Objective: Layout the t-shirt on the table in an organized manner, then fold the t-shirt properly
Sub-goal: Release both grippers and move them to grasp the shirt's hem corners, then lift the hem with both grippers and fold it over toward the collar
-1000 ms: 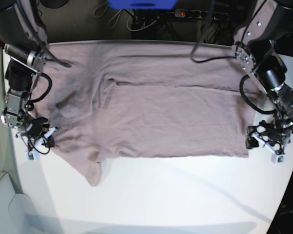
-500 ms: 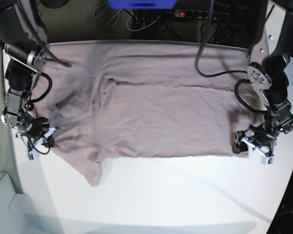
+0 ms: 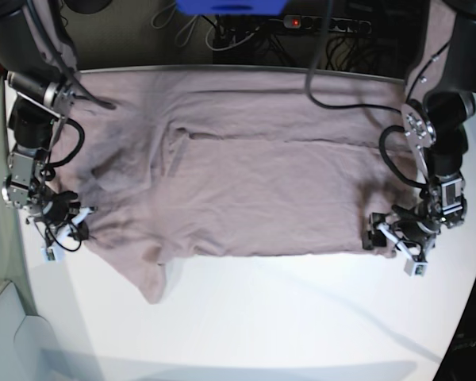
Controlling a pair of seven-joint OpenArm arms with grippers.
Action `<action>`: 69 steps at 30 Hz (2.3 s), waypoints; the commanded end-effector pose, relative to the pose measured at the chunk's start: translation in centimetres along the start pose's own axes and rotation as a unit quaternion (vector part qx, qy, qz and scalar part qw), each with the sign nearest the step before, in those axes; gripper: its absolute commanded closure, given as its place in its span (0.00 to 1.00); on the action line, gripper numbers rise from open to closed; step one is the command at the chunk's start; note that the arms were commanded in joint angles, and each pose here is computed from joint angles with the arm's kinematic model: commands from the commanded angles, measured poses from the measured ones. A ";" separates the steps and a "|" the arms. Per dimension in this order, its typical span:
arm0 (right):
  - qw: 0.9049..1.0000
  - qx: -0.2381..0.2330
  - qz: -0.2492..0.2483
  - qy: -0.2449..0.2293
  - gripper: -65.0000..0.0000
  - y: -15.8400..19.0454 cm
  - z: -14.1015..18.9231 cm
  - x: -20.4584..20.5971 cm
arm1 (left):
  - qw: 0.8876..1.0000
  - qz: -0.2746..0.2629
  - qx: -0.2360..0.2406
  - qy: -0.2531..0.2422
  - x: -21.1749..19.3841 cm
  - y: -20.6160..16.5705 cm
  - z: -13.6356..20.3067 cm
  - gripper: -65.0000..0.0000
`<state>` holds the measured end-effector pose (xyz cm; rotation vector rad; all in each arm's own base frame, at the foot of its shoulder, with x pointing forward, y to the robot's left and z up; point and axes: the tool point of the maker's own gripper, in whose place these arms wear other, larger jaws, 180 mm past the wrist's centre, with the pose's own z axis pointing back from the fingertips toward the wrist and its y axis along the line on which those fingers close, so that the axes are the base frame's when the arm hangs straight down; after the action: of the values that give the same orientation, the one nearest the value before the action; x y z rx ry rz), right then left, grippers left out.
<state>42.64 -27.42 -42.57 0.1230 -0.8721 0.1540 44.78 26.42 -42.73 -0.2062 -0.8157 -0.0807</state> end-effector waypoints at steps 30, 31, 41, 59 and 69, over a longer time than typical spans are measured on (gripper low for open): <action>0.998 -0.030 0.030 -0.044 1.00 -2.0 1.3 4.5 | 0.998 -0.035 0.015 0.040 0.8 0.5 0.7 1.00; 0.998 -0.034 0.033 -0.048 1.00 -2.2 1.6 4.8 | 0.998 -0.039 0.015 0.045 0.4 0.1 0.7 1.00; 0.998 -0.054 0.013 -0.033 1.00 -3.8 2.5 3.8 | 0.991 -0.104 0.066 0.048 1.6 -0.7 3.1 1.00; 0.983 -0.153 0.051 -0.090 1.00 -3.6 10.4 3.7 | 0.976 -0.154 0.149 0.050 3.8 -2.4 9.1 1.00; 0.980 -0.154 0.064 -0.107 1.00 -1.8 15.9 2.5 | 0.964 -0.172 0.196 0.058 2.3 -2.3 13.1 1.00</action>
<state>31.99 -30.80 -32.52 -0.1781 -1.0579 0.1267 35.85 26.23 -33.71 0.2751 -0.6879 -0.2636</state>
